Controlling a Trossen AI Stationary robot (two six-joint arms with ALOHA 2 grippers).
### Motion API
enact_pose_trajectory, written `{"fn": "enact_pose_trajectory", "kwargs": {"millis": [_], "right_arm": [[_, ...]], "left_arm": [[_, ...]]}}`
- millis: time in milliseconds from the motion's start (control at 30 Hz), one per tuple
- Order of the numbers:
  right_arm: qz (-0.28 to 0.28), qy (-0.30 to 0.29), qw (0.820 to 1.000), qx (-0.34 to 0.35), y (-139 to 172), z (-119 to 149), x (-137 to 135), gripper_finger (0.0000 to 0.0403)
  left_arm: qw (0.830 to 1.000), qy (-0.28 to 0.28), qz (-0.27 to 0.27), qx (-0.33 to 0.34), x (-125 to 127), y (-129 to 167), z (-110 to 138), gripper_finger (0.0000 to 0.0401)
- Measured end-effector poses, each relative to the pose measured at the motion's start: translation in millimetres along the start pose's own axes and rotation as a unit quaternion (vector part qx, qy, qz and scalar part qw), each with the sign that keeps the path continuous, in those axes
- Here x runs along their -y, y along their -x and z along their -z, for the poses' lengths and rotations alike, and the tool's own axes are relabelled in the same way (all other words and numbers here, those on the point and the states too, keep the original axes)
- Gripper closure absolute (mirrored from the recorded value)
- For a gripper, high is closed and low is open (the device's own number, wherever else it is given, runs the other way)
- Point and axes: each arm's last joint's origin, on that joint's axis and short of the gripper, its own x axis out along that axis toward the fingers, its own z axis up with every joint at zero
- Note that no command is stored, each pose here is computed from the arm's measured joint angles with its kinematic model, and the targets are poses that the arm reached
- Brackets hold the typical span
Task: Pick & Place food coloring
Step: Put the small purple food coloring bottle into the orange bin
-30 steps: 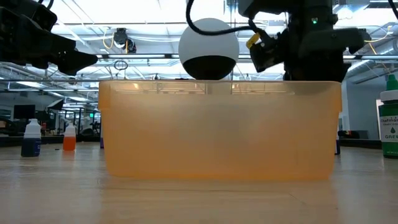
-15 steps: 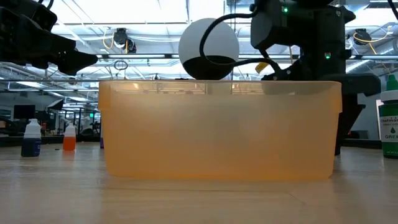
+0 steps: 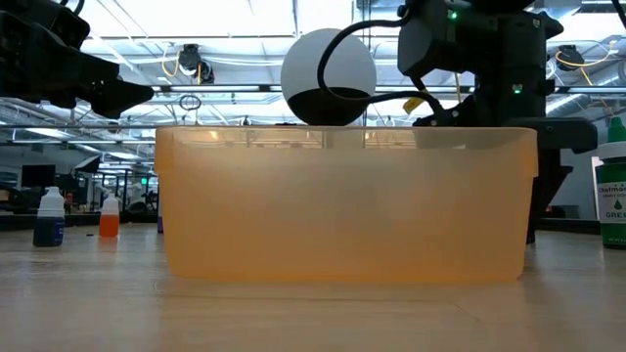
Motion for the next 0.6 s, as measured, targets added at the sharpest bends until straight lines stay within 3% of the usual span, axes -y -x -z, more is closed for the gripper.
{"fn": "enact_pose_trajectory", "kwargs": {"millis": [233, 600], "right_arm": [[0.002, -0.005, 1.000, -0.001, -0.6, 0.1, 0.4, 0.0242], [0.008, 0.019, 1.000, -0.002, -1.2, 0.5, 1.2, 0.0345]], "left_arm": [[1.000, 0.000, 0.000, 0.000, 0.0, 0.0, 0.0, 0.0050], [1.000, 0.000, 0.000, 0.000, 0.0, 0.0, 0.0, 0.0050]]}}
